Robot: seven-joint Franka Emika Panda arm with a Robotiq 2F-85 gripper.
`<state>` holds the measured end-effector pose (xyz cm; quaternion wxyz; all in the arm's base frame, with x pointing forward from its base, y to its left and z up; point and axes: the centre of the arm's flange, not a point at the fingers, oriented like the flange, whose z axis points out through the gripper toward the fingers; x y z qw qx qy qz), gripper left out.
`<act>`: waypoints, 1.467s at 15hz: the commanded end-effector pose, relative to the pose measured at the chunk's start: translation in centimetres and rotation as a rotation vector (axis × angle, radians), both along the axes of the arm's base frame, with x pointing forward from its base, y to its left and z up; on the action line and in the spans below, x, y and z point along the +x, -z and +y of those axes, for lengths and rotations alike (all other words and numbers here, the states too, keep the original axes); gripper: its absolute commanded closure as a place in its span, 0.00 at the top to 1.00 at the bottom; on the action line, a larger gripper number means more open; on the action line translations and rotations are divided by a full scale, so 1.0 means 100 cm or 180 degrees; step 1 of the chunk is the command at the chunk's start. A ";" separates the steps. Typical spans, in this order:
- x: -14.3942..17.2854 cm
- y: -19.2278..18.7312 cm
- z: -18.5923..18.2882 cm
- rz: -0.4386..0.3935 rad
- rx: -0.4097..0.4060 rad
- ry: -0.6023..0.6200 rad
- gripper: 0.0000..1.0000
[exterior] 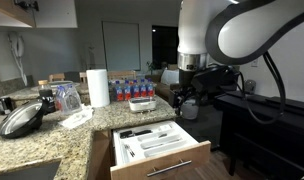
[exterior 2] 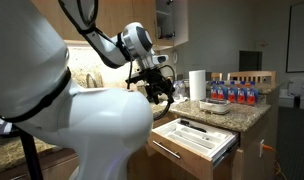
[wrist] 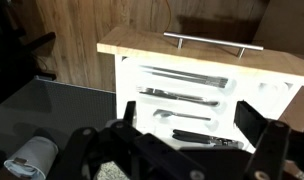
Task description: Open the drawer
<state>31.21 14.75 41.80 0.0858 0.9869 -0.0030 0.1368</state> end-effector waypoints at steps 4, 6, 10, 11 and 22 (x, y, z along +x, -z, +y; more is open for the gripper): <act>0.002 -0.033 -0.061 -0.0169 -0.0042 -0.0342 1.00; 0.002 -0.041 -0.074 -0.0199 0.0012 -0.0403 1.00; 0.002 -0.056 -0.097 -0.0144 0.0257 -0.0380 1.00; 0.003 -0.058 -0.102 -0.0069 0.0300 -0.0353 1.00; 0.004 -0.058 -0.125 0.0556 0.0305 -0.0075 1.00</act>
